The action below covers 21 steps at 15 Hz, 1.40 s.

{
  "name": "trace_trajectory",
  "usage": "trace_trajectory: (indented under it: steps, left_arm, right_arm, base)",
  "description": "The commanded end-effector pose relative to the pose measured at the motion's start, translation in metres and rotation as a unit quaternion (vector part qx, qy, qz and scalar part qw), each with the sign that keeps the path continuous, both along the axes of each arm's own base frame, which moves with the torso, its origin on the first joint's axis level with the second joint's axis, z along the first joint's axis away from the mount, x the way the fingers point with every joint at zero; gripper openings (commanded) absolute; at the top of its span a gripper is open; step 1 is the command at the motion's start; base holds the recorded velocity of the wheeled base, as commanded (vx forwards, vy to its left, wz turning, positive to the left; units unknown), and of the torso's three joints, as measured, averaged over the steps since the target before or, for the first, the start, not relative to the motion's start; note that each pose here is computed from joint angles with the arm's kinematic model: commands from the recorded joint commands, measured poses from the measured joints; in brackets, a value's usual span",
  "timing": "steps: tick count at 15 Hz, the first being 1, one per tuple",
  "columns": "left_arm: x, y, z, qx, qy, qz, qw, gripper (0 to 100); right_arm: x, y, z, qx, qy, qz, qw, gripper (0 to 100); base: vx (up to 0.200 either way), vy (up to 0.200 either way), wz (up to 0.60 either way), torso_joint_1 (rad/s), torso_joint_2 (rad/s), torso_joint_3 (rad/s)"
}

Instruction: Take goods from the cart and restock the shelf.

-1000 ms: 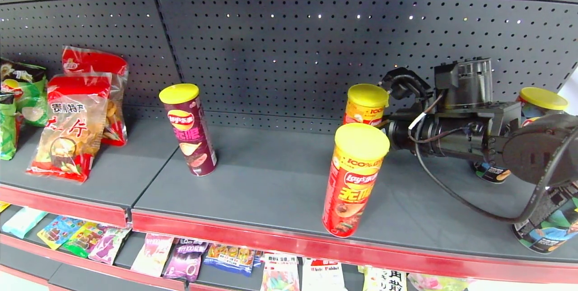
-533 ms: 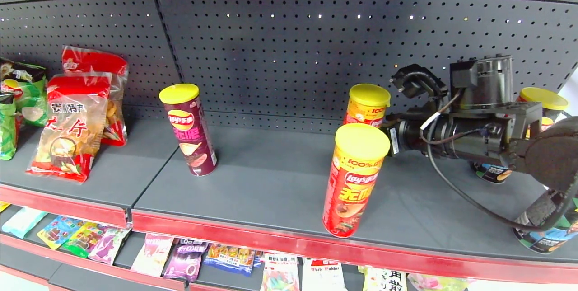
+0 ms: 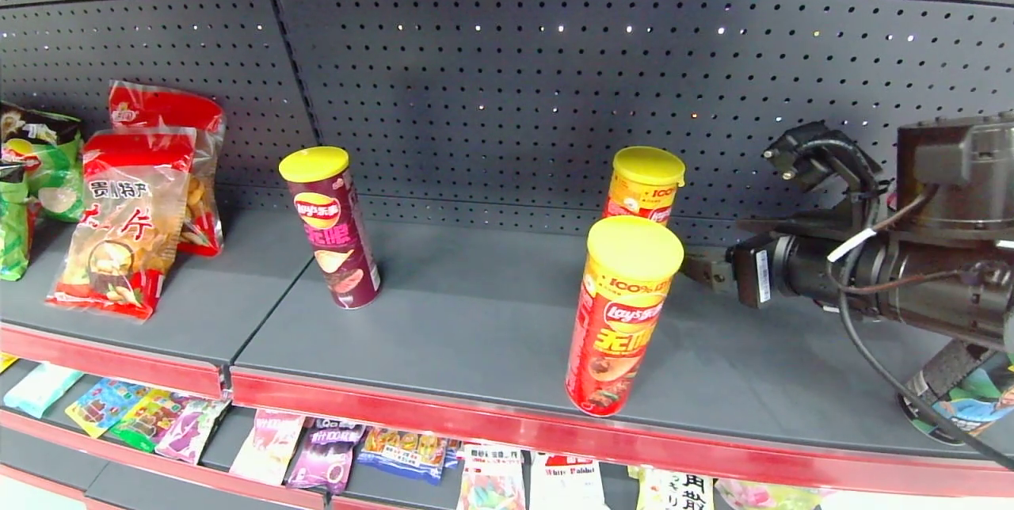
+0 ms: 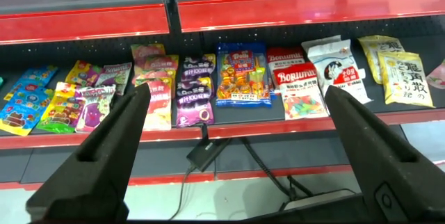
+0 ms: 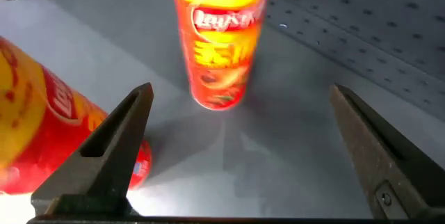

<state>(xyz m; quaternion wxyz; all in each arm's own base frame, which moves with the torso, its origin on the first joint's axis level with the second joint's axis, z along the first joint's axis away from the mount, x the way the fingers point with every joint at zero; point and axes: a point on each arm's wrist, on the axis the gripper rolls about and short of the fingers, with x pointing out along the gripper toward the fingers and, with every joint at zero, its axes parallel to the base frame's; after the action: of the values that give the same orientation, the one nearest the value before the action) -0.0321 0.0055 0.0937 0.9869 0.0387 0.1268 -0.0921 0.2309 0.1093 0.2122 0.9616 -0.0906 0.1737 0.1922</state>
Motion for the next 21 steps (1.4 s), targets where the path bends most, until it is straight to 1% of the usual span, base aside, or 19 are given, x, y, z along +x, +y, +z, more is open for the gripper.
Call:
trace_trajectory:
  steps: [1,4,6,7,8,9,10,11,12,14,15,17,19,21]
  left_arm:
    - [0.0,0.0,0.0,0.0,0.001,0.0,1.0,100]
    - [0.0,0.0,0.0,0.0,0.002,0.0,1.0,100]
    - [0.0,0.0,0.0,0.0,0.003,0.0,1.0,100]
    - [0.0,0.0,0.0,-0.001,0.003,-0.002,1.0,100]
    - [0.0,0.0,0.0,-0.002,0.003,-0.007,1.0,100]
    - [0.0,0.0,0.0,-0.002,0.003,-0.008,1.0,100]
    - [0.0,0.0,0.0,-0.002,0.002,-0.008,1.0,100]
    - [0.0,0.0,0.0,-0.001,0.002,-0.006,1.0,100]
    - [0.0,0.0,0.0,0.0,0.002,-0.003,1.0,100]
    - [0.0,-0.001,0.0,-0.003,0.003,-0.012,0.9999,100]
    - [0.0,-0.001,0.0,-0.005,0.003,-0.017,0.9998,100]
    - [0.0,-0.001,0.0,-0.008,0.003,-0.028,0.9996,100]
    - [0.0,-0.001,0.0,-0.008,0.003,-0.029,0.9995,100]
    - [0.0,-0.001,0.0,-0.009,0.002,-0.029,0.9995,100]
  right_arm:
    - [-0.012,-0.005,0.009,0.005,-0.019,-0.008,1.0,100]
    - [-0.029,-0.012,0.013,0.007,-0.033,-0.012,0.999,100]
    - [-0.051,-0.021,0.011,0.008,-0.039,-0.01,0.999,100]
    - [-0.056,-0.024,0.01,0.008,-0.042,-0.01,0.999,100]
    - [-0.071,-0.03,0.009,0.011,-0.049,-0.007,0.999,100]
    - [-0.073,-0.031,0.008,0.012,-0.049,-0.006,0.999,100]
    - [-0.093,-0.039,0.005,0.017,-0.06,-0.009,0.998,100]
    - [-0.101,-0.044,0.001,0.016,-0.064,-0.019,0.998,100]
    - [-0.118,-0.055,-0.003,0.017,-0.079,-0.038,0.996,100]
    - [-0.148,-0.075,-0.016,0.013,-0.085,-0.061,0.994,100]
    - [-0.163,-0.082,-0.02,0.008,-0.087,-0.059,0.994,100]
    - [-0.181,-0.091,-0.023,0.009,-0.093,-0.063,0.994,100]
    - [-0.195,-0.098,-0.027,0.009,-0.097,-0.069,0.993,100]
    - [-0.21,-0.106,-0.037,0.002,-0.078,-0.087,0.993,100]
  base:
    - [0.0,0.0,0.0,0.0,0.0,0.0]
    - [0.0,0.0,0.0,0.0,0.0,0.0]
    - [0.0,0.0,0.0,0.0,0.0,0.0]
    - [0.0,0.0,0.0,0.0,0.0,0.0]
    - [0.0,0.0,0.0,0.0,0.0,0.0]
    - [0.0,0.0,0.0,0.0,0.0,0.0]
    - [0.0,0.0,0.0,0.0,0.0,0.0]
    - [0.0,0.0,0.0,0.0,0.0,0.0]
    - [0.0,0.0,0.0,0.0,0.0,0.0]
    - [0.0,0.0,0.0,0.0,0.0,0.0]
    - [0.0,0.0,0.0,0.0,0.0,0.0]
    - [0.0,0.0,0.0,0.0,0.0,0.0]
    - [0.0,0.0,0.0,0.0,0.0,0.0]
    - [0.0,0.0,0.0,0.0,0.0,0.0]
